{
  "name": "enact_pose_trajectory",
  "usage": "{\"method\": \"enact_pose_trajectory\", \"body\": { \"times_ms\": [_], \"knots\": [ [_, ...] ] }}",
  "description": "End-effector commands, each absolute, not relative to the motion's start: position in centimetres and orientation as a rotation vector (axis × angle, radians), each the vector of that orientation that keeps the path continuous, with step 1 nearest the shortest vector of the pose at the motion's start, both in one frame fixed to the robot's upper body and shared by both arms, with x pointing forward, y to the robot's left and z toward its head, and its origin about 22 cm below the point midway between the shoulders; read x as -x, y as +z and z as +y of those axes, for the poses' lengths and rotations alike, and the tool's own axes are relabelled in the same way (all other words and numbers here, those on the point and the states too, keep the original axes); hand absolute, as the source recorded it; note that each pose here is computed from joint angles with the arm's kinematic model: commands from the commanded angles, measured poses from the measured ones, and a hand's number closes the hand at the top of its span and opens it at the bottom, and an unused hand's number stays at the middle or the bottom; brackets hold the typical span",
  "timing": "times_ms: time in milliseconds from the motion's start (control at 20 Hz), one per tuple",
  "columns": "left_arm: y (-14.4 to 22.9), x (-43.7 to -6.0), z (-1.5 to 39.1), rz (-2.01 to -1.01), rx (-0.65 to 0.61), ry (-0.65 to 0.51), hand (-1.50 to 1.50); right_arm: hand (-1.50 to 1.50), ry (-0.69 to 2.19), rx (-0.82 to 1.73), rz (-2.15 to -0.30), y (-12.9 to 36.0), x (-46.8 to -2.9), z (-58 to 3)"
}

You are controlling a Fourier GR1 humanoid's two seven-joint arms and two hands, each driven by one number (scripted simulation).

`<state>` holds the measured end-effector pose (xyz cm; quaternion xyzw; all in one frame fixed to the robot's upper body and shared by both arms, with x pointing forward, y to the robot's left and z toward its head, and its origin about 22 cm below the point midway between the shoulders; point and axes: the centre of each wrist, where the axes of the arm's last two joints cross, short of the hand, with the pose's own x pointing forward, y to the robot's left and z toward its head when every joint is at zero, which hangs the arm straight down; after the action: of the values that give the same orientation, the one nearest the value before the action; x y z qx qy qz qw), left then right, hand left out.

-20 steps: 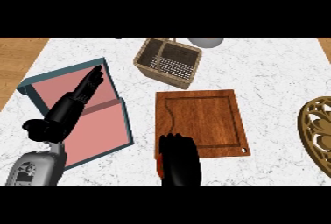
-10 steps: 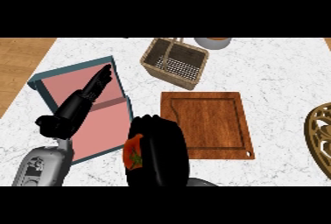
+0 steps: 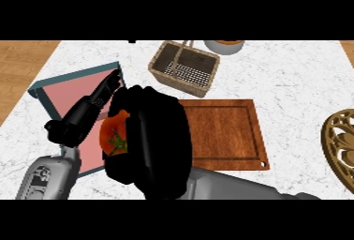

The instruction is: Pick the tomato from the cutting board and place it in the basket

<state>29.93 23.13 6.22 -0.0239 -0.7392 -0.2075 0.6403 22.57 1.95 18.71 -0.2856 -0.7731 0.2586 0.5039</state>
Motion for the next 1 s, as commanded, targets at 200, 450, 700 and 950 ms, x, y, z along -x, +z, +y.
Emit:
{"method": "enact_pose_trajectory", "body": {
  "times_ms": [200,450,700,950],
  "knots": [
    [5.7,-30.3,23.3,-1.687,0.036,-0.468,0.0,1.5,0.424,0.821,-1.731,24.4,-25.5,4.7],
    [6.6,-30.6,23.3,-1.688,0.057,-0.463,0.0,1.5,0.347,0.871,-1.695,27.7,-27.8,6.0],
    [6.3,-30.3,23.3,-1.701,0.044,-0.476,0.0,1.5,0.254,0.964,-1.662,30.6,-30.8,6.6],
    [6.4,-30.2,24.0,-1.7,0.031,-0.453,0.0,1.5,0.104,0.994,-1.666,32.0,-33.0,6.6]
  ]
}}
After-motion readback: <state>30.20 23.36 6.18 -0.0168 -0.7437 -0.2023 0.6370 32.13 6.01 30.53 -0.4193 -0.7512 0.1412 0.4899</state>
